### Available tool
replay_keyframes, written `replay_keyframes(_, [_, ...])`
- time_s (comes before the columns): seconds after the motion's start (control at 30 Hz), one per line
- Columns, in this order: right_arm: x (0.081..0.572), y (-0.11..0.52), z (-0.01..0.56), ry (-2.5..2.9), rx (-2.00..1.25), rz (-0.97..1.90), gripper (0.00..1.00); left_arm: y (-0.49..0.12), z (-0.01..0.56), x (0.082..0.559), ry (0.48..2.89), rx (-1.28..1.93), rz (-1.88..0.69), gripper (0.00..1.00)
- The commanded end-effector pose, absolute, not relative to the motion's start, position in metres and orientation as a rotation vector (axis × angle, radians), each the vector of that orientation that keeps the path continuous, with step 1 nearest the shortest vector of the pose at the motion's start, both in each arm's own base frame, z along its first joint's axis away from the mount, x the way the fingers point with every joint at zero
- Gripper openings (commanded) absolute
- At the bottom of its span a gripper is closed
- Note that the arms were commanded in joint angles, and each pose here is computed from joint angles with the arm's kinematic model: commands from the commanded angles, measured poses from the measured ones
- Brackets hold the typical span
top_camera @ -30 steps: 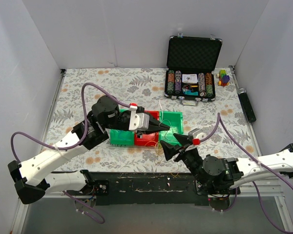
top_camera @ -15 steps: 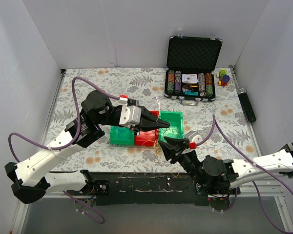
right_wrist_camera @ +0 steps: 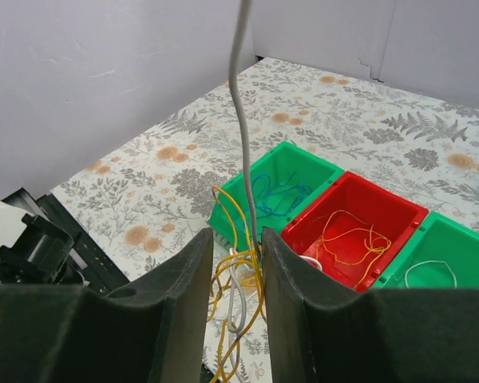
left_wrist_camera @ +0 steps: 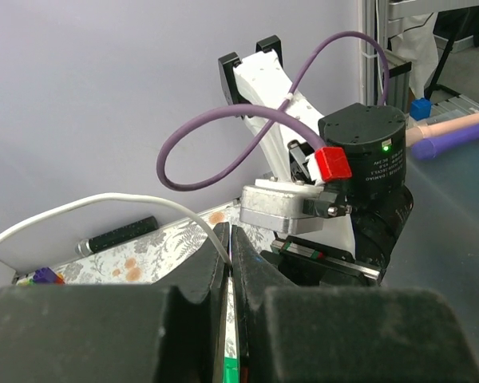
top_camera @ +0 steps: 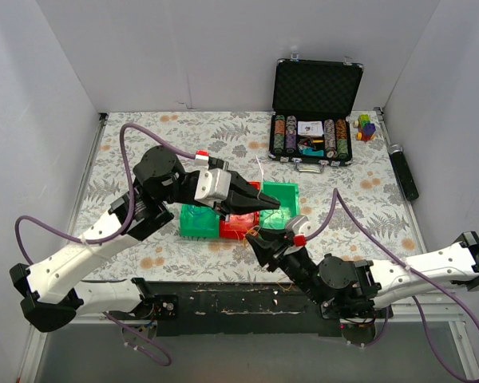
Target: Untangle the cables
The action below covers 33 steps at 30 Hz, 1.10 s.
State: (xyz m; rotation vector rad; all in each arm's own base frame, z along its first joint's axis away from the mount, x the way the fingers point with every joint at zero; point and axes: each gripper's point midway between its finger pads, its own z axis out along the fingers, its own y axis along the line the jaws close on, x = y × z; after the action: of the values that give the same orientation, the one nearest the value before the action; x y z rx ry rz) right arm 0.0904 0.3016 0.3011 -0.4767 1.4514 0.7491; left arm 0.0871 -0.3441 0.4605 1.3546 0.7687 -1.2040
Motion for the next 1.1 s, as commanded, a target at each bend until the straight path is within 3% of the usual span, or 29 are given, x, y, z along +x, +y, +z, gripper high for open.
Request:
replay_keyframes(0.0, [0.068,0.305,0.288,1.493,-0.490,0.884,0.38,-0.337,0.494,0.079,0.687,1.319,-1.210,0.00])
replay_keyframes(0.5, [0.066,0.301,0.179,1.753,-0.499,0.859,0.43,-0.325,0.608,0.070,0.493,1.174,-1.210,0.00])
replay_keyframes(0.67, [0.069,0.282,0.141,1.842,-0.443,0.850,0.31,-0.318,0.637,0.068,0.444,1.128,-1.191,0.00])
replay_keyframes(0.83, [0.069,0.264,0.102,1.953,-0.396,0.797,0.02,-0.314,0.662,0.067,0.394,1.097,-1.174,0.00])
replay_keyframes(1.07, [0.065,0.242,0.055,2.095,-0.379,0.693,0.01,-0.300,0.710,0.073,0.277,0.994,-1.029,0.00])
